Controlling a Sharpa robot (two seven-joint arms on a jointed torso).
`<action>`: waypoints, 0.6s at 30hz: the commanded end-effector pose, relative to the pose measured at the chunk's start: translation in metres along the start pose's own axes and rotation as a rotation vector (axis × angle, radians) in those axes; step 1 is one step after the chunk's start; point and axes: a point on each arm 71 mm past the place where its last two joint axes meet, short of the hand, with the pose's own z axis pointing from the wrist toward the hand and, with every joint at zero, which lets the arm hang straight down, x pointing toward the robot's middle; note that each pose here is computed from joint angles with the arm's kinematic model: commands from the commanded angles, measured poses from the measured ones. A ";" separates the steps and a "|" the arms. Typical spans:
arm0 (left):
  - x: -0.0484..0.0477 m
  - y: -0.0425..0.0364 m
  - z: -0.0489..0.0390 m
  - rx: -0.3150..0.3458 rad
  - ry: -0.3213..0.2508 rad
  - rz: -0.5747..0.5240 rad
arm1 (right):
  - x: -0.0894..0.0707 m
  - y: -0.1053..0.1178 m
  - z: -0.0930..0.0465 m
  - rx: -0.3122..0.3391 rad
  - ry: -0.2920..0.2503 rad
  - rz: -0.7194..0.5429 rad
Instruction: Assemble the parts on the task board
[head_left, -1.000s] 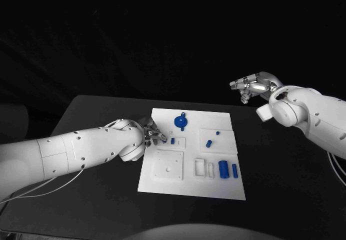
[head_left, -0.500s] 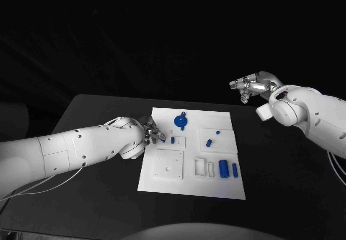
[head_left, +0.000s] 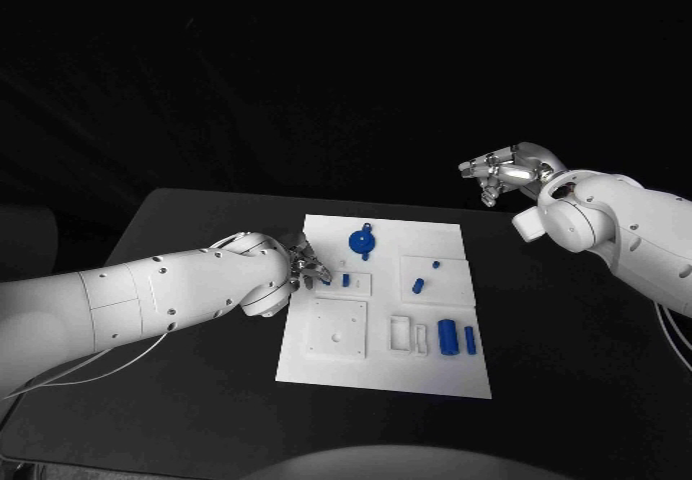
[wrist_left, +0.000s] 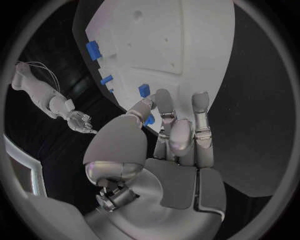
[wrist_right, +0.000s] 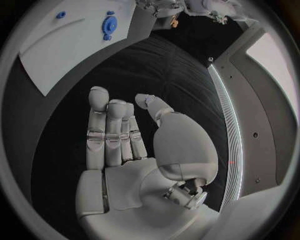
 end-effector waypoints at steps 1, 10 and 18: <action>0.0034 -0.0011 -0.0001 -0.006 0.031 0.015 | 0.001 0.000 0.000 -0.005 0.016 -0.002; 0.0042 -0.0002 0.0000 -0.014 0.046 0.021 | 0.002 0.000 0.000 -0.004 0.020 -0.002; 0.0043 -0.0002 0.0003 -0.012 0.050 0.024 | 0.002 0.000 0.000 -0.003 0.022 -0.002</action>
